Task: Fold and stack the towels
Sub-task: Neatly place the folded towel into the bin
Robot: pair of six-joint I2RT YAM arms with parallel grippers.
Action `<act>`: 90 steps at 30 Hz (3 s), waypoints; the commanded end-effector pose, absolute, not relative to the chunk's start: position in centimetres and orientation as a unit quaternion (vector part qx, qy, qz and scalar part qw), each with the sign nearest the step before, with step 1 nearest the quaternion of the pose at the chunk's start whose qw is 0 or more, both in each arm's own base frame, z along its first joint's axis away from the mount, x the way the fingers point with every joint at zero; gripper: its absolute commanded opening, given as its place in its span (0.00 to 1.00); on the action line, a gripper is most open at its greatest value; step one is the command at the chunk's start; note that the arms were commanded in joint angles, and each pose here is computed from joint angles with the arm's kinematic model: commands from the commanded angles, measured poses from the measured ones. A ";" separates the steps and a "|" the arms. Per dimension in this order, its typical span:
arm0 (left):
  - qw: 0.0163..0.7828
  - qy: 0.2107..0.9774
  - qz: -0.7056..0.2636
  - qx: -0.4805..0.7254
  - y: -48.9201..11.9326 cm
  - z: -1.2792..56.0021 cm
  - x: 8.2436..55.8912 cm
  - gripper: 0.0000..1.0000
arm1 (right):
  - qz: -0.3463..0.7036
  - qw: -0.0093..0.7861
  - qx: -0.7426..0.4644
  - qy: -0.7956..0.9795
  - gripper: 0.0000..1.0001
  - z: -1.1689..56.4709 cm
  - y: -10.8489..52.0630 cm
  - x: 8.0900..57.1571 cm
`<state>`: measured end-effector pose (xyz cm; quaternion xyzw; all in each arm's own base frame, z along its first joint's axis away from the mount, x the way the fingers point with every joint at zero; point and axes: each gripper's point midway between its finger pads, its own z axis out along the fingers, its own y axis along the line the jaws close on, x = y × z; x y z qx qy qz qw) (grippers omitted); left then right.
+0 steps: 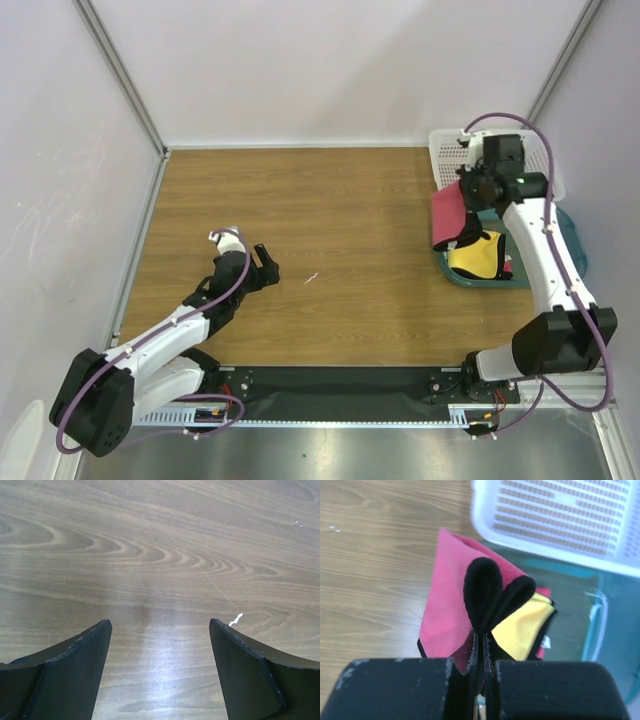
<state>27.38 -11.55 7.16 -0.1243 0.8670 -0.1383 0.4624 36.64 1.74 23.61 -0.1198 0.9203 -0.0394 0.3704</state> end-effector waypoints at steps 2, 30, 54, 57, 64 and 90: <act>0.489 0.849 -0.154 -0.126 -11.7 8.4 28.2 0.86 | -0.048 0.399 -0.115 0.908 0.00 26.6 -0.5 34.1; 0.503 0.841 -0.149 -0.128 -11.2 8.8 29.0 0.88 | -0.007 0.331 -0.093 0.939 0.00 21.0 -1.5 33.6; 0.503 0.842 -0.122 -0.152 -9.2 8.2 29.3 0.88 | -0.107 0.272 -0.073 0.954 0.00 15.9 -5.8 34.3; 0.505 0.840 -0.124 -0.153 -9.1 8.2 29.3 0.88 | -0.116 0.266 -0.072 0.954 0.00 15.5 -6.1 34.3; 0.505 0.840 -0.121 -0.156 -8.9 8.4 29.5 0.88 | -0.211 0.280 -0.022 0.936 0.73 19.1 -9.5 34.4; 0.485 0.842 -0.168 -0.164 -10.7 8.9 29.7 0.88 | -0.033 0.343 0.194 0.918 0.29 9.1 -4.7 35.1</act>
